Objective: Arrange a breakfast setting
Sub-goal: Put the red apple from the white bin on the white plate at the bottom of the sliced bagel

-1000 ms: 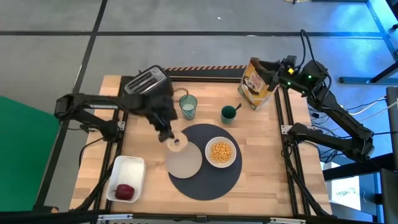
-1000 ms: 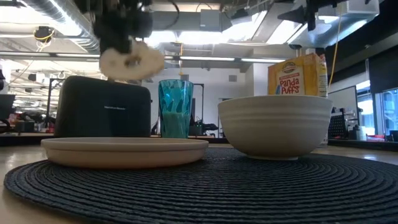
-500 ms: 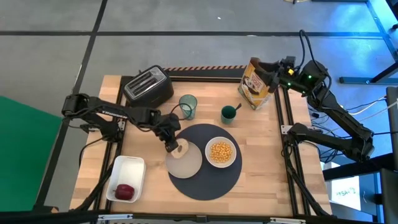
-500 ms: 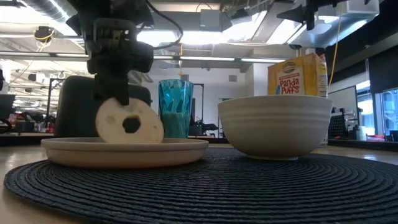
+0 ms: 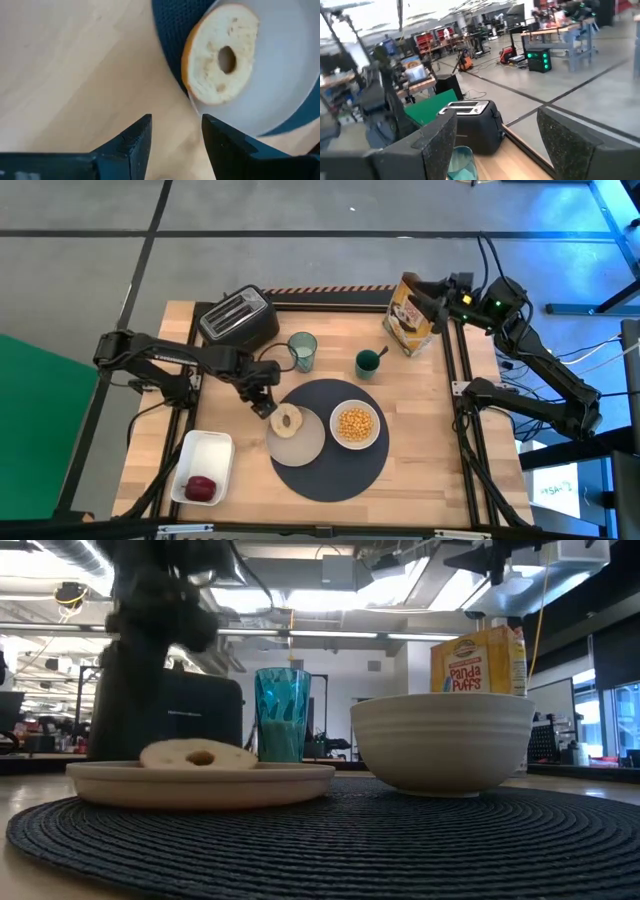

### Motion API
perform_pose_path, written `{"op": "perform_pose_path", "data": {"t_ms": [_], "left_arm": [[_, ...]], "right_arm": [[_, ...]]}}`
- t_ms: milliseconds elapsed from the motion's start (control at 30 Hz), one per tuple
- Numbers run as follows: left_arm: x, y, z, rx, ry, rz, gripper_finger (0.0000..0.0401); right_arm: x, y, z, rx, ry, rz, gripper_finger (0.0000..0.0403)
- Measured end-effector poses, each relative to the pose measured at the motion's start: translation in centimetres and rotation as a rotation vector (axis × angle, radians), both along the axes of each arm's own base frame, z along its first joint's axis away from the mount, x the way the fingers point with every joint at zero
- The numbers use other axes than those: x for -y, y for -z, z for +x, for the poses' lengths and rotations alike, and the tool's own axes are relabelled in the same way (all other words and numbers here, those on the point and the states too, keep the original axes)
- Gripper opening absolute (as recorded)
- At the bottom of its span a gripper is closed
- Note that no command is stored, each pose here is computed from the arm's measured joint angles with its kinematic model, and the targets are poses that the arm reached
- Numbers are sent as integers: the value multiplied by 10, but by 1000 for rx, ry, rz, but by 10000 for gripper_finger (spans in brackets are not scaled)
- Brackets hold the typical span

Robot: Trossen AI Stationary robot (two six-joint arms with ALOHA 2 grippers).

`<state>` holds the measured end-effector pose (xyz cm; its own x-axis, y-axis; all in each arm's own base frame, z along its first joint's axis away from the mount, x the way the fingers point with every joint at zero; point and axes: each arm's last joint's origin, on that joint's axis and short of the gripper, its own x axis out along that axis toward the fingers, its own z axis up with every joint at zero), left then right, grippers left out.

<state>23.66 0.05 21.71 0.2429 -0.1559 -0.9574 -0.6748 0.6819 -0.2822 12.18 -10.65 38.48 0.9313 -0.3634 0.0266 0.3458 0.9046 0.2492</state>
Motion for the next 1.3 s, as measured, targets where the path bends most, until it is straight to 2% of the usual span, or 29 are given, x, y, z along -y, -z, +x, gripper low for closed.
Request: {"op": "perform_pose_path", "data": {"t_ms": [200, 300, 367, 433, 567, 700, 800, 900, 1033, 1167, 1300], "left_arm": [[5, -46, -9, -35, -57, 74, 167], [7, -67, -7, 41, -106, 117, 166], [10, -76, -6, 75, -116, 106, 166], [15, -81, -7, 56, -133, 46, 166], [43, -81, -18, -79, -156, -145, 166], [83, -81, -29, -161, -114, -235, 166], [106, -82, -39, -194, -100, -262, 167], [126, -82, -46, -166, -3, -257, 172], [146, -83, -54, -42, 190, -170, 189], [150, -78, -62, -4, 296, -45, 216], [150, -67, -63, -5, 369, -12, 240]], "right_arm": [[-4, 0, 1, -30, -129, -88, 264], [-4, 1, 4, -40, -191, -106, 258], [-5, 4, 10, -53, -228, -88, 246], [-7, 9, 18, -79, -253, -58, 231], [-10, 13, 28, -100, -281, -56, 207], [-14, 15, 34, -120, -301, -84, 196], [-18, 15, 36, -136, -285, -127, 196], [-18, 16, 36, -157, -259, -173, 201], [-17, 17, 38, -170, -262, -194, 220], [-20, 19, 38, -162, -299, -94, 248], [-31, 20, 47, -153, -317, -12, 270]]}}
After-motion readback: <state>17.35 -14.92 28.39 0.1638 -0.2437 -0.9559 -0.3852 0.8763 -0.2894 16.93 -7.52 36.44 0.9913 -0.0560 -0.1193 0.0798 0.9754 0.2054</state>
